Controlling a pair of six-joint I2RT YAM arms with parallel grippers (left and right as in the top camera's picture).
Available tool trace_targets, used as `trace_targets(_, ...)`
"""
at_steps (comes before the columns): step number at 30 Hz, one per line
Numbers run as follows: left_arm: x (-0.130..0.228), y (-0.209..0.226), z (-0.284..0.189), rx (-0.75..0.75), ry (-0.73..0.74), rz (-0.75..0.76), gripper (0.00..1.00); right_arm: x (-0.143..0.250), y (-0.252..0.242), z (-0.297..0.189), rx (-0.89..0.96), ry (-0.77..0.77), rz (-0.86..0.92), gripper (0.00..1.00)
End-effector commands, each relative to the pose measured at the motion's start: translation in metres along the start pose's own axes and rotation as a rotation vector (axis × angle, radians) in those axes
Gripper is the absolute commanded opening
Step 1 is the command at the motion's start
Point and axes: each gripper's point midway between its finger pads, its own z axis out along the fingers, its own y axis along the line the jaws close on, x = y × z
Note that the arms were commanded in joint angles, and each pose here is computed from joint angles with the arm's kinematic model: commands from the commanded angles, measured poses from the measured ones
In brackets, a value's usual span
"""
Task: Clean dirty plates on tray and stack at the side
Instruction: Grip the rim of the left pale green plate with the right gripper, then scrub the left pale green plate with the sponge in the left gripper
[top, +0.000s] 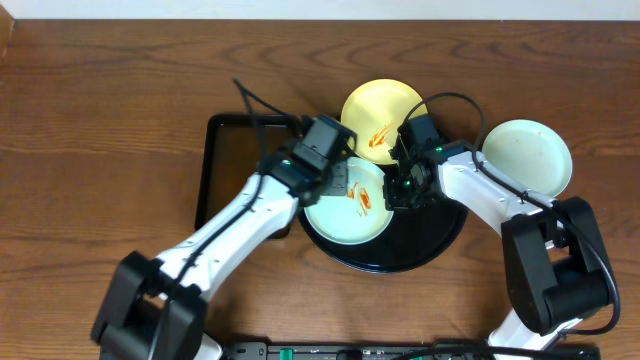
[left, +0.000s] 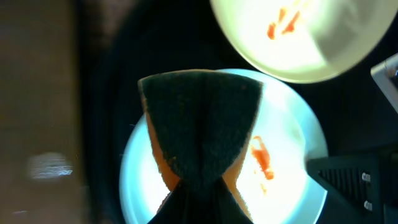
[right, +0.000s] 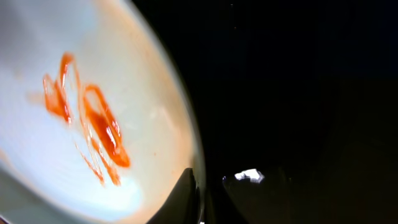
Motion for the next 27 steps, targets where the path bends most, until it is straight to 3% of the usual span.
trace_targets(1, 0.021, -0.019, 0.02, 0.033, 0.053, -0.017, 0.08, 0.0, -0.002, 0.002, 0.017, 0.005, 0.003, 0.02)
trace_targets(4, 0.032, -0.043, 0.031, 0.111, 0.09, -0.001, 0.08, 0.0, -0.003, 0.002, 0.019, 0.004, 0.003, 0.01)
trace_targets(8, 0.047, -0.05, 0.043, 0.102, 0.14, -0.126, 0.08, -0.001, -0.006, 0.002, 0.036, -0.002, 0.014, 0.01)
trace_targets(11, 0.052, -0.059, 0.044, 0.143, 0.168, -0.133, 0.07, 0.0, -0.006, 0.002, 0.036, 0.0, 0.018, 0.01)
trace_targets(27, 0.056, -0.065, 0.053, 0.141, 0.188, -0.321, 0.07, 0.002, -0.007, 0.002, 0.041, 0.011, 0.029, 0.01)
